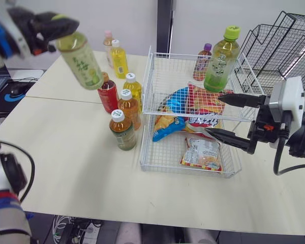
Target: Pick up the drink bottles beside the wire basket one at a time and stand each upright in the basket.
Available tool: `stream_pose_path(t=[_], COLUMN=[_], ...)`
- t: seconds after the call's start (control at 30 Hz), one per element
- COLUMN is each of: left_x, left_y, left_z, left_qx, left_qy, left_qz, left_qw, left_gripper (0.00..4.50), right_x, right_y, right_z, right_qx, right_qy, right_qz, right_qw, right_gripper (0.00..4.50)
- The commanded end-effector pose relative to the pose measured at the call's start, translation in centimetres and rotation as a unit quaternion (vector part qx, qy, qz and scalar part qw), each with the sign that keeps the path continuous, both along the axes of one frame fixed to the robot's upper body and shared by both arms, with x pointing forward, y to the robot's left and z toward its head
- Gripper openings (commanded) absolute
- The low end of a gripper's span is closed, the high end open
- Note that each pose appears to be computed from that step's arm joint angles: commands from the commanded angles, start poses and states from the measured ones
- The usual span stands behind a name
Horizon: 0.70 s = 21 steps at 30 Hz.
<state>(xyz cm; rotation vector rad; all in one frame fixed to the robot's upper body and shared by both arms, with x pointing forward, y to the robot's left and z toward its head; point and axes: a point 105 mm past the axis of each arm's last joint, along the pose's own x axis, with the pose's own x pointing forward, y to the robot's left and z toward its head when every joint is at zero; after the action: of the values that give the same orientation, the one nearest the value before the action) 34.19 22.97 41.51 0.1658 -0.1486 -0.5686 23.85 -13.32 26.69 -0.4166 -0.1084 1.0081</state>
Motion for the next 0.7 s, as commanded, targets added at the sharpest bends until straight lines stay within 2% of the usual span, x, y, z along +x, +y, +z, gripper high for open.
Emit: stream_pose_path(t=[0.03, 0.13, 0.27, 0.4, 0.53, 0.7], left_x=[-1.0, -0.5, -0.5, -0.5, -0.4, 0.7], left_y=[-1.1, -2.3, -5.7, -9.2, -13.0, -17.2], left_z=[5.1, 6.5, 9.8, 10.9, 10.8, 8.5], left_qx=[-0.006, -0.001, -0.006, 0.007, 0.016, 0.033], left_qy=[-0.064, -0.07, -0.097, -0.105, -0.096, -0.07], left_qz=[-0.032, -0.053, -0.113, -0.171, -0.233, -0.287], left_qw=[0.997, 0.996, 0.989, 0.98, 0.968, 0.955], left_gripper=[1.37, 1.37, 1.37, 1.37, 1.37, 1.37], right_x=[-0.8, -0.8, -1.1, -1.4, -1.8, -1.8], right_y=[-2.5, -2.7, -2.8, -2.8, -2.9, -3.0], right_z=[2.2, 2.8, 3.1, 3.1, 3.1, 3.2], right_qx=[0.003, 0.002, 0.004, 0.008, 0.011, 0.016], right_qy=[-0.037, -0.04, -0.039, -0.037, -0.038, -0.044], right_qz=[-0.023, -0.028, -0.04, -0.048, -0.058, -0.07], right_qw=[0.999, 0.999, 0.998, 0.998, 0.998, 0.996], right_gripper=[4.5, 4.5, 4.5, 4.5, 4.5, 4.5])
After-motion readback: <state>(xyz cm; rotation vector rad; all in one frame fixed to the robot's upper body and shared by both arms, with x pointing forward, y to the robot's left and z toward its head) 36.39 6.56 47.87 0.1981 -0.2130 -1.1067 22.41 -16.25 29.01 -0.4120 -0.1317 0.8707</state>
